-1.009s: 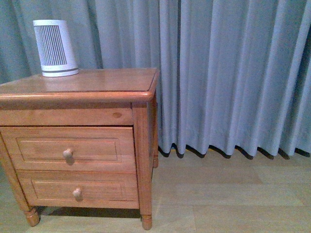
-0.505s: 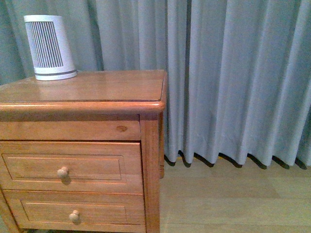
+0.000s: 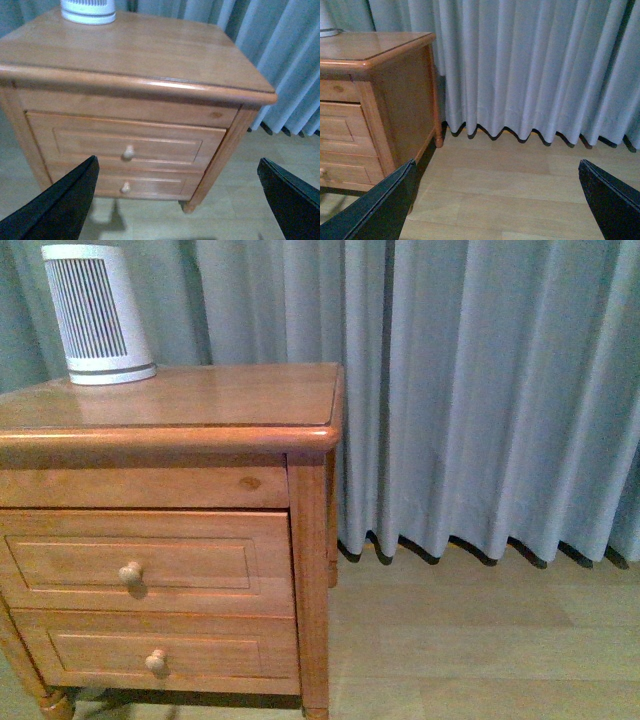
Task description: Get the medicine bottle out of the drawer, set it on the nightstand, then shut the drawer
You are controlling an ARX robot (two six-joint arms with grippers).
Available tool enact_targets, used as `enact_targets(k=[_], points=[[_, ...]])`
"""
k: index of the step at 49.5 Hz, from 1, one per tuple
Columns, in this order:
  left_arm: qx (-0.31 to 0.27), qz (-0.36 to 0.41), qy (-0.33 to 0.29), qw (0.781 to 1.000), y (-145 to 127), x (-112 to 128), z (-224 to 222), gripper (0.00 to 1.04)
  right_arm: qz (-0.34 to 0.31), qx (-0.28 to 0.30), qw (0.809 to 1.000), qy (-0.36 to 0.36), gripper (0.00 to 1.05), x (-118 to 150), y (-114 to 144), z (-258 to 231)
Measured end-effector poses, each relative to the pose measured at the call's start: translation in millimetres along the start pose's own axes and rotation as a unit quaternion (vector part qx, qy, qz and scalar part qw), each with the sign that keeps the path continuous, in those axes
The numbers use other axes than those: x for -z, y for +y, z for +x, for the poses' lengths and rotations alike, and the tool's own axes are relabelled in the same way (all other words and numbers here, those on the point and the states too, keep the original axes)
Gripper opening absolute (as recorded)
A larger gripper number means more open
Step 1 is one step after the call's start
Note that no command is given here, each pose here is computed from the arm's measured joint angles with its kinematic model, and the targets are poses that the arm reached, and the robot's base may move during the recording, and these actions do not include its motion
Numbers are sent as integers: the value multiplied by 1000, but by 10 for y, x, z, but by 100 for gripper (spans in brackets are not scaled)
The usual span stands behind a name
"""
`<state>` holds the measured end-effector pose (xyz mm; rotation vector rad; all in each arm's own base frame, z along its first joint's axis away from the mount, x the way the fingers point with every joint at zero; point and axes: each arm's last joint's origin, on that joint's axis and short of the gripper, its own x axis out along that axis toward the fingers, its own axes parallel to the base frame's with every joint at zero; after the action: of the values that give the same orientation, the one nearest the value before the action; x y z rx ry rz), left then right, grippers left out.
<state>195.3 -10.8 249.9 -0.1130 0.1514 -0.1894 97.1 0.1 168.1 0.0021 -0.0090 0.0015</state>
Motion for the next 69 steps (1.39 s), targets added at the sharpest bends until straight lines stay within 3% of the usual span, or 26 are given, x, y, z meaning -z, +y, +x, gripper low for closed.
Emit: enact_targets(k=[4, 14, 25, 36, 69], points=[[20, 13, -2, 1000, -65, -4, 292, 98, 0, 0, 1000, 0, 98, 0, 0, 0], [22, 31, 31, 999, -83, 316, 871, 98, 0, 0, 1000, 0, 98, 1, 0, 0], [-2, 40, 75, 996, 89, 788, 1387, 98, 0, 0, 1000, 0, 98, 0, 0, 0], [-27, 40, 102, 994, 319, 1105, 1753, 98, 0, 0, 1000, 0, 98, 1, 0, 0], [-39, 42, 119, 991, 485, 1429, 2289, 98, 0, 0, 1000, 0, 98, 1, 0, 0]])
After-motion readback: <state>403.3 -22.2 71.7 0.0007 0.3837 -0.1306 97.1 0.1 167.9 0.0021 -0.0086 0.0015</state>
